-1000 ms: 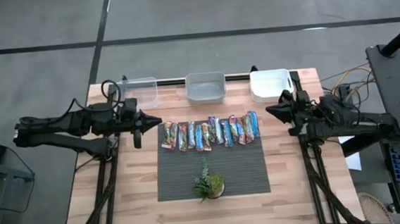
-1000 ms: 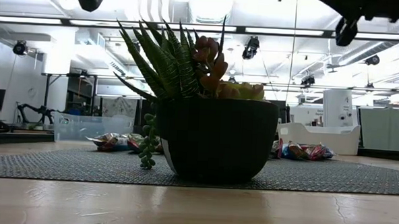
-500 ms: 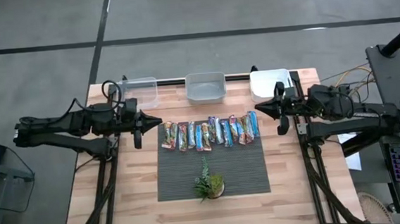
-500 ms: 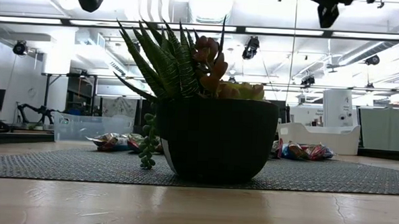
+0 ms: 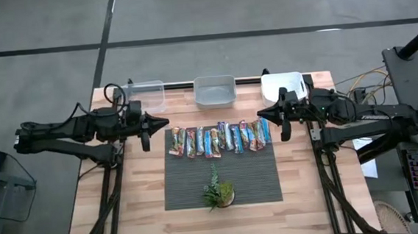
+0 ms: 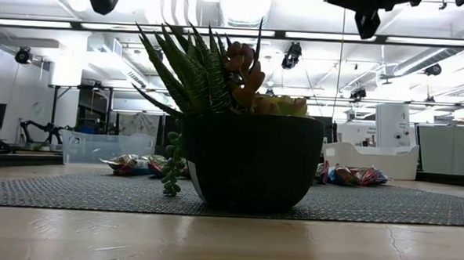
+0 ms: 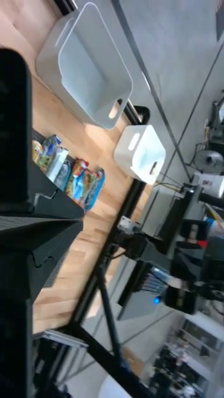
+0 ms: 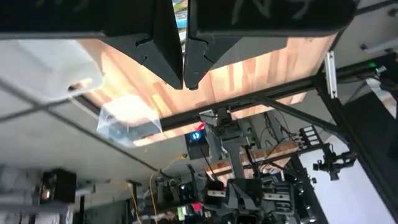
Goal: Pick and place Granola Bars by type
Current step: Put the yellow granola bar into the white bin
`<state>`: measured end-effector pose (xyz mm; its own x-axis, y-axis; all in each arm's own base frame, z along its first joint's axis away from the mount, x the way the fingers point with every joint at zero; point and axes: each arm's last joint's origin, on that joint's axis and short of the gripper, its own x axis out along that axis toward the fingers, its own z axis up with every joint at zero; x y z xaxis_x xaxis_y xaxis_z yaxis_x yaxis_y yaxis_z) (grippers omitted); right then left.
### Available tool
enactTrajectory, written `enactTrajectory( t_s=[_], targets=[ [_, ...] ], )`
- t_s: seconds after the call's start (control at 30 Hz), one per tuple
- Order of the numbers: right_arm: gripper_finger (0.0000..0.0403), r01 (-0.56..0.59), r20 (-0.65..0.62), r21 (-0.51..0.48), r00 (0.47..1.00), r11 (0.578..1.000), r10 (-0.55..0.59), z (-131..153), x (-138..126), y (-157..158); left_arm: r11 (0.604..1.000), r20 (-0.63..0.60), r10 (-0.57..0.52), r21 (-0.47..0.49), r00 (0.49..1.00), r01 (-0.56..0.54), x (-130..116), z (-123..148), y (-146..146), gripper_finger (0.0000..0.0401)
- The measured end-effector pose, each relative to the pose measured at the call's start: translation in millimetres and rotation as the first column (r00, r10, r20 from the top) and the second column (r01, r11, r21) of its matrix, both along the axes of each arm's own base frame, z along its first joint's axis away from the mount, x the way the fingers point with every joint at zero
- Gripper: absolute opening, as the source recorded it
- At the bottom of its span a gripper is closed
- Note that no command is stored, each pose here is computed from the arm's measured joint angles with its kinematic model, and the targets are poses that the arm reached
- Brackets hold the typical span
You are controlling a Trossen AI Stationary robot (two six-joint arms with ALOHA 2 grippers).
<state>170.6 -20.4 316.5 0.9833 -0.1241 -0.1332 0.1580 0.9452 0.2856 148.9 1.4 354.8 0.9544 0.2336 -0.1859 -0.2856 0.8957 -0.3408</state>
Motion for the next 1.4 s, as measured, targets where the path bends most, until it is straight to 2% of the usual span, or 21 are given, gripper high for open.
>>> enactTrajectory(
  t_s=[0.2,0.47,0.63,0.73,0.87,1.03,1.2,1.4],
  targets=[
    [0.0053,0.010,-0.002,0.069,1.000,0.998,-0.010,-1.3,2.6,-0.3,1.000,0.040,0.004,-0.014,0.999,-0.003,-0.2,5.3,0.2,0.0046],
    [0.0147,0.061,0.040,0.057,0.997,0.996,-0.064,13.9,1.0,-1.7,0.999,0.027,0.009,-0.035,1.000,-0.008,4.6,3.1,0.0,0.0139],
    [0.0193,0.092,0.075,0.063,0.992,0.994,-0.096,25.8,-0.9,-2.4,0.999,0.015,0.010,-0.038,1.000,-0.009,8.1,1.3,-0.1,0.0175],
    [0.0211,0.108,0.092,0.106,0.989,0.989,-0.117,30.3,-1.7,-2.8,1.000,0.007,0.007,-0.027,1.000,-0.007,9.8,2.3,-0.2,0.0180],
    [0.0224,0.106,0.108,0.110,0.987,0.988,-0.118,37.0,-2.5,-2.7,1.000,-0.008,-0.001,0.012,1.000,0.001,10.6,17.9,-0.2,0.0181],
    [0.0228,0.106,0.098,0.094,0.989,0.990,-0.115,47.9,-1.2,-2.9,0.999,-0.116,-0.002,0.039,0.993,0.006,7.7,42.8,0.3,0.0181],
    [0.0228,0.149,-0.041,0.086,0.988,0.985,-0.146,51.3,2.7,-4.2,0.997,-0.249,0.077,0.028,0.965,-0.073,4.4,59.3,3.4,0.0180],
    [0.0228,0.203,-0.248,0.053,0.951,0.978,-0.184,49.9,10.4,-6.4,0.976,-0.347,0.209,0.018,0.914,-0.216,9.4,64.0,6.4,0.0179]
  ],
)
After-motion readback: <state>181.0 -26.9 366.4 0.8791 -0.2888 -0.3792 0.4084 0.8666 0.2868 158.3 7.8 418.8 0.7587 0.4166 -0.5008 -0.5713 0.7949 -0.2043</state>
